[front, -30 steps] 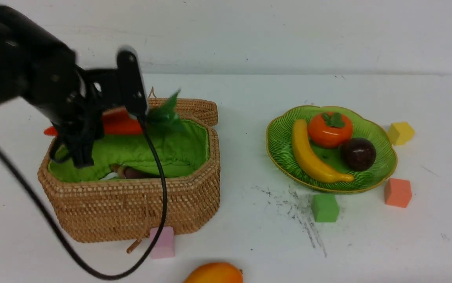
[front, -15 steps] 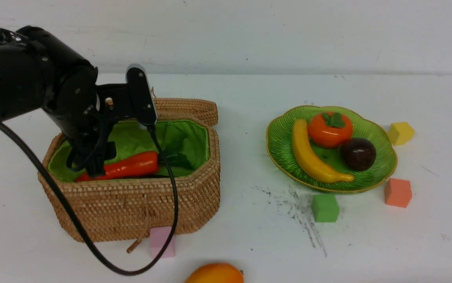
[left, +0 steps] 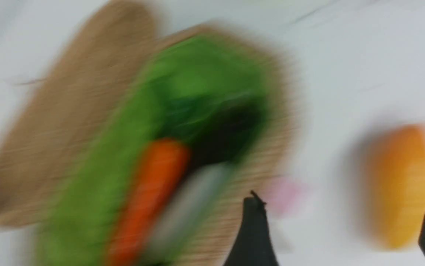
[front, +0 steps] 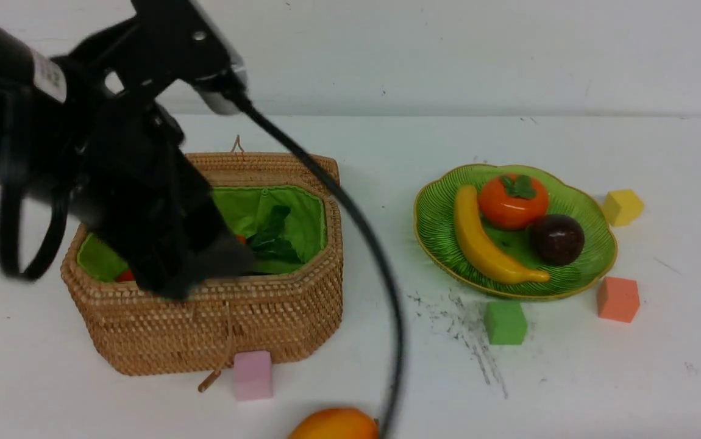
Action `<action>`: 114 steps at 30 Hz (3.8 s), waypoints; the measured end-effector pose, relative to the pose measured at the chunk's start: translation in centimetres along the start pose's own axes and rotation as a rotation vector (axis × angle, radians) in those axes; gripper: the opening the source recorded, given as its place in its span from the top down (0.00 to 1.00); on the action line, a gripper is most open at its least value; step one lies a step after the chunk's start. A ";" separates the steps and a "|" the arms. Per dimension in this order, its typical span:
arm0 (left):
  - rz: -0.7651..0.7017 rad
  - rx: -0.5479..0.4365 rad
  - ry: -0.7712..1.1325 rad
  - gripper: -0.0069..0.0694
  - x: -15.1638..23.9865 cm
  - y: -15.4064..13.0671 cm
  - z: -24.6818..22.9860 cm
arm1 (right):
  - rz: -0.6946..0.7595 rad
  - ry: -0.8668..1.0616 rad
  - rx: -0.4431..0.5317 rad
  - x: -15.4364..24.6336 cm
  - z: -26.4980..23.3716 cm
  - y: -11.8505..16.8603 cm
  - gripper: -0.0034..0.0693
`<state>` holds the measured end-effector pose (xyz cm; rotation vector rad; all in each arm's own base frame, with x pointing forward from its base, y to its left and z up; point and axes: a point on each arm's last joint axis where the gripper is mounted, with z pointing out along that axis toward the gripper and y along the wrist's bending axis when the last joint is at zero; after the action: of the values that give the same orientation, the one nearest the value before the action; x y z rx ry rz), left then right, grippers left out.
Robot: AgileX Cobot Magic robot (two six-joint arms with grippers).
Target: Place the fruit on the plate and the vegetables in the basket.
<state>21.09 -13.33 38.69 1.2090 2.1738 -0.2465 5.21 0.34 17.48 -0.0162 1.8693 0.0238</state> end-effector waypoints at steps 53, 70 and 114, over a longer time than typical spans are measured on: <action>-0.332 0.280 0.419 0.19 4.4 -5.9 21.7 | 0.002 0.000 -0.001 0.0 0.0 0.0 0.63; -0.205 0.154 -0.172 0.19 -12.3 -0.6 20.1 | 0.002 0.000 -0.001 0.0 0.0 0.0 0.63; -0.414 -0.147 -0.074 0.15 -14.1 3.6 28.3 | 0.002 0.000 -0.001 0.0 0.0 0.0 0.63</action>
<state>41.66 -33.73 25.59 0.6515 2.3138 -0.2921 5.21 0.35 17.48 -0.0151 1.8692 0.0257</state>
